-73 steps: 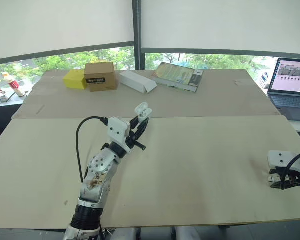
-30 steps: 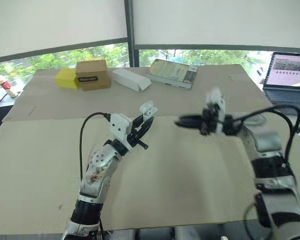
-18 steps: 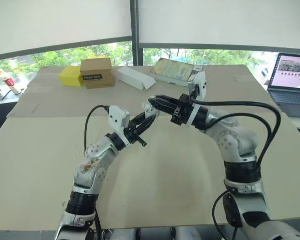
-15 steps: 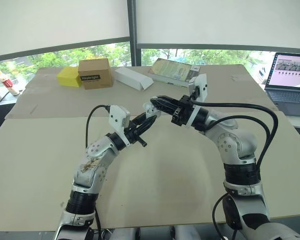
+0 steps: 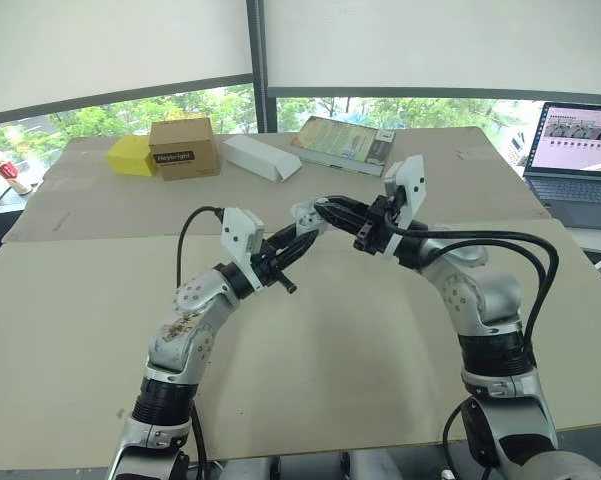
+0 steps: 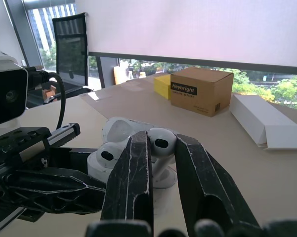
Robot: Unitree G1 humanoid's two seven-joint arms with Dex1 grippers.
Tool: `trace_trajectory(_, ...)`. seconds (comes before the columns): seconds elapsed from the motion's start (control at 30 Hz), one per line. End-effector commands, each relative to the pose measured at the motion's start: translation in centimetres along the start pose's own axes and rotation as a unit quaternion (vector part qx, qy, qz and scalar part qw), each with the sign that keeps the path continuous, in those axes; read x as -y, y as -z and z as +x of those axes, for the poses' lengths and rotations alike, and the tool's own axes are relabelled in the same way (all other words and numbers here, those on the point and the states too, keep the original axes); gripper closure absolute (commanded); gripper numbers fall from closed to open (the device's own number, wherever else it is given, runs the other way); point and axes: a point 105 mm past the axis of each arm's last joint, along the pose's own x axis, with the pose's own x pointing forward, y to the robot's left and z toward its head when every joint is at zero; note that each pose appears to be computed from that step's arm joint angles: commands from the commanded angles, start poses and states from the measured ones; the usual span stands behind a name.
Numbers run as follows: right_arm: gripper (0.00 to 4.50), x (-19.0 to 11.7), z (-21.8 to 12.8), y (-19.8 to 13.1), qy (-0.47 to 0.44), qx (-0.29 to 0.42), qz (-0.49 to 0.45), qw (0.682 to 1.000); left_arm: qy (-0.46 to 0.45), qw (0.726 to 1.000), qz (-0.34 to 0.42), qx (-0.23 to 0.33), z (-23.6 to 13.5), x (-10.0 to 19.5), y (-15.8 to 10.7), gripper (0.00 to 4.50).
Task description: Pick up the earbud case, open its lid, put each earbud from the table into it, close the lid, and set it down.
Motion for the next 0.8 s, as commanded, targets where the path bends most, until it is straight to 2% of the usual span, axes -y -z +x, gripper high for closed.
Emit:
trace_trajectory(0.03,4.18,-0.7,0.1,-0.7,-0.015,0.01,-0.028,0.999,0.012,0.999,0.02,0.038,0.2,0.6,-2.1,3.95)
trace_trajectory(0.27,4.18,-2.4,-0.3,0.2,-0.067,-0.008,-0.121,0.99,0.013,0.999,0.023,0.041,0.3,0.7,-2.2,3.95)
trace_trajectory(0.3,3.38,-2.3,-0.4,0.3,-0.065,-0.006,-0.12,0.991,0.013,0.999,0.024,0.041,0.3,0.7,-2.2,3.95)
trace_trajectory(0.37,2.85,-2.1,-0.4,0.2,-0.061,-0.003,-0.118,0.991,0.014,0.999,0.024,0.041,0.3,0.7,-2.1,3.95)
trace_trajectory(0.47,1.72,-1.7,-0.4,0.1,-0.055,-0.002,-0.116,0.992,0.015,0.999,0.024,0.041,0.4,0.9,-2.1,3.95)
trace_trajectory(0.5,1.5,-1.6,-0.5,0.0,-0.053,-0.002,-0.115,0.992,0.015,0.999,0.023,0.041,0.4,0.9,-2.1,3.95)
trace_trajectory(0.8,1.5,0.2,-1.4,-0.4,-0.012,0.005,-0.084,0.996,0.014,0.999,0.02,0.037,0.4,0.8,-1.7,3.95)
